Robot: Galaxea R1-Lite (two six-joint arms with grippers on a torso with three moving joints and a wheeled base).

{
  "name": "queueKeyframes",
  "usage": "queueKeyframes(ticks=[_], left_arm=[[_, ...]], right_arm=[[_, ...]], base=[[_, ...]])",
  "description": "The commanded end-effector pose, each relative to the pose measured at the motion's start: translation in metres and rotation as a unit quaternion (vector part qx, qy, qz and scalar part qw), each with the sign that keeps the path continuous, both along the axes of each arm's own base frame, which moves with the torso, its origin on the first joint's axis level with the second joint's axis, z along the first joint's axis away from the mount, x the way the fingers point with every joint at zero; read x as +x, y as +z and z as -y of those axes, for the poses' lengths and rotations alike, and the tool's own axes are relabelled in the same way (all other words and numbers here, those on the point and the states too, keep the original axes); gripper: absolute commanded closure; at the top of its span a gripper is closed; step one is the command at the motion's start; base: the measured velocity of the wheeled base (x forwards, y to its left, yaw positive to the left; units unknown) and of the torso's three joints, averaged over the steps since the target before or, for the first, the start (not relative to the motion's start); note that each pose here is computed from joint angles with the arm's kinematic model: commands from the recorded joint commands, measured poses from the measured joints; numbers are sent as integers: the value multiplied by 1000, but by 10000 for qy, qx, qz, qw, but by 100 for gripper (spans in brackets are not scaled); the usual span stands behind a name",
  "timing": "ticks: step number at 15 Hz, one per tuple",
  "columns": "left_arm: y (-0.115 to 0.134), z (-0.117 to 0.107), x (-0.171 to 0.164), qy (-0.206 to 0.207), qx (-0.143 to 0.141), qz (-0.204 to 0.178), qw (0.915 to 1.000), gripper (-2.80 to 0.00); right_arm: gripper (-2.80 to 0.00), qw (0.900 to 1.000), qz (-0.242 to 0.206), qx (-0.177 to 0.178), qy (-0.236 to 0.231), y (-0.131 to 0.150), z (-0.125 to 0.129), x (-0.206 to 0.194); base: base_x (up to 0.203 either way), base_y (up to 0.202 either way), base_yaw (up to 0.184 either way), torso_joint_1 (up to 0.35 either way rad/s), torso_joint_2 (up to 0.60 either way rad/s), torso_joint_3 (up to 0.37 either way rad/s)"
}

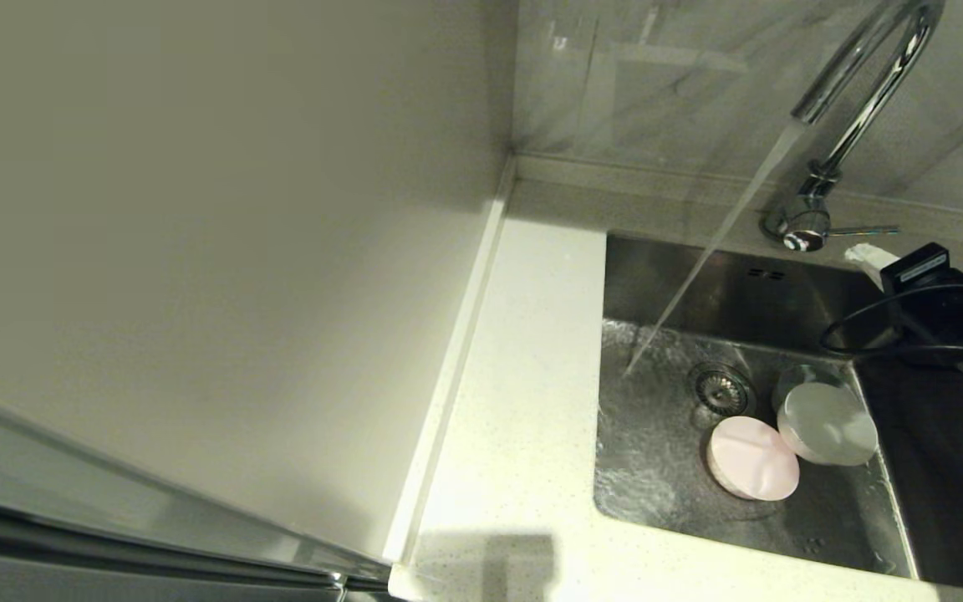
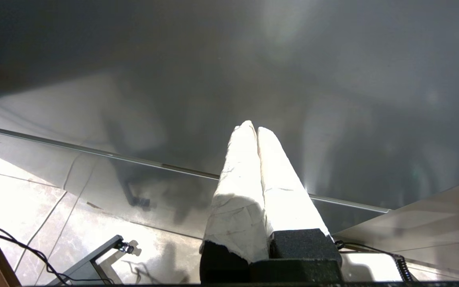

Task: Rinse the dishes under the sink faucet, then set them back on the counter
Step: Turn off the faucet

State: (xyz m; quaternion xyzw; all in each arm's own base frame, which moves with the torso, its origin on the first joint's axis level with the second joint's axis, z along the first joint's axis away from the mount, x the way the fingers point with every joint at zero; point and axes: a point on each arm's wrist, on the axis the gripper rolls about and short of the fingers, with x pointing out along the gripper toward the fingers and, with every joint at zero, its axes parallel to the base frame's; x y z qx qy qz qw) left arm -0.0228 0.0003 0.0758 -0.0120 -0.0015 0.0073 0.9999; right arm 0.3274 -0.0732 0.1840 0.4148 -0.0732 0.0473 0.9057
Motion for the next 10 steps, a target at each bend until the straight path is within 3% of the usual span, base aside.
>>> queueKeyframes(ticks=[1,10], left_arm=[[0,0,0,-3,-3,17,10000,0],[0,0,0,0,1,22,10000,0]], right_arm=[[0,10000,-10,27,13,-6,3,13],[0,9998,208,-23,20,-6,11,43]], base=[[0,0,0,0,0,0],[0,0,0,0,0,0]])
